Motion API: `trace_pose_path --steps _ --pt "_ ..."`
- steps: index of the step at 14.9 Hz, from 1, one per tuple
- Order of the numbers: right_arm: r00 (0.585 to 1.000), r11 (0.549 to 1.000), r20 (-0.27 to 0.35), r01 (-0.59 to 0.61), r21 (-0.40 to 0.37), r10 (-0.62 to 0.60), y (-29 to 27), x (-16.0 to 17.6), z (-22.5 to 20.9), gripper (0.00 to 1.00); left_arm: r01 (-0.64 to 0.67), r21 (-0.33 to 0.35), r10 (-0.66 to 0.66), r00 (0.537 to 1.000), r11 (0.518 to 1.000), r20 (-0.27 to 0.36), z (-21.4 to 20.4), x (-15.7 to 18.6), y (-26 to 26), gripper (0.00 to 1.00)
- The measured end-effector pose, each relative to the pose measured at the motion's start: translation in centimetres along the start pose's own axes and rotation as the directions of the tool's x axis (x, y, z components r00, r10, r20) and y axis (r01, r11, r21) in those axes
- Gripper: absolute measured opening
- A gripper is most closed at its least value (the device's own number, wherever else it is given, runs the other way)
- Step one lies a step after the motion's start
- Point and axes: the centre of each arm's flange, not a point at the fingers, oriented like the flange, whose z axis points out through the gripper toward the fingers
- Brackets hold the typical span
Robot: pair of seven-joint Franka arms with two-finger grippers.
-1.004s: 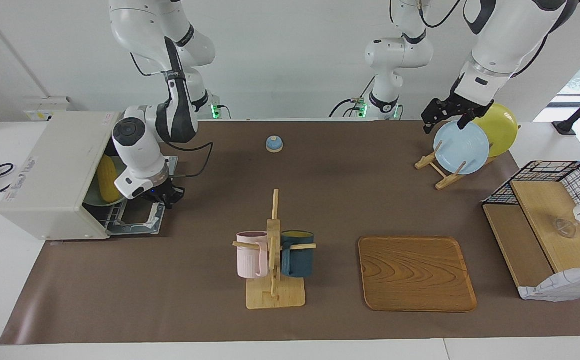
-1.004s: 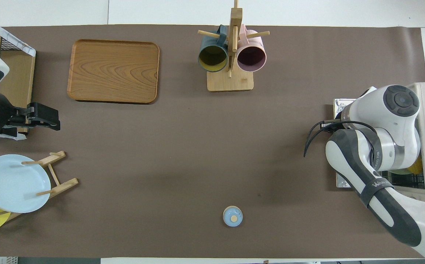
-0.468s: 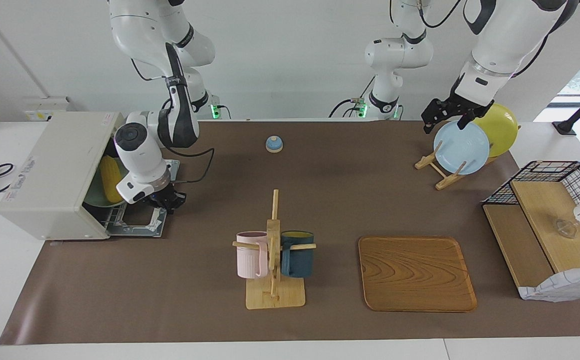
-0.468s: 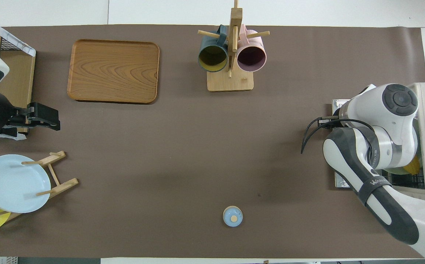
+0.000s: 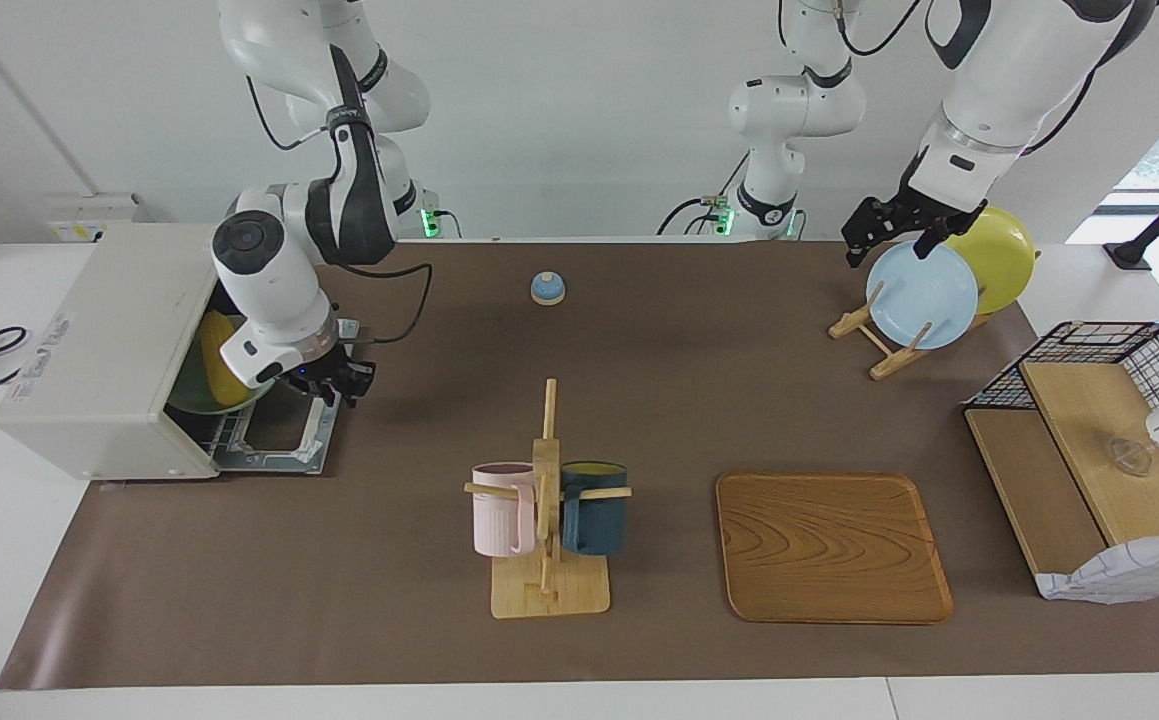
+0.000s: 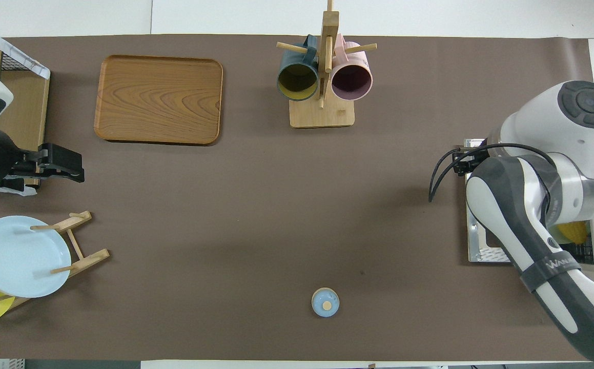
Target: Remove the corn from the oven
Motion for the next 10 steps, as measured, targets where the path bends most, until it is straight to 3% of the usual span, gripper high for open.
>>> trace_pose_path --steps 2,3,10 --pt "0.999 0.999 0.028 -0.034 -0.02 0.034 2.2 -0.5 0.3 0.73 0.0 0.0 0.0 1.0 1.0 0.0 0.0 0.0 0.0 1.0" --pt "0.998 0.999 0.044 -0.044 -0.027 0.045 3.1 -0.8 0.8 0.77 0.0 0.0 0.0 1.0 1.0 0.0 0.0 0.0 0.0 1.0" --pt "0.991 0.999 0.129 -0.026 -0.036 0.03 6.4 -2.3 3.7 0.72 0.0 0.0 0.0 1.0 1.0 0.0 0.0 0.0 0.0 1.0"
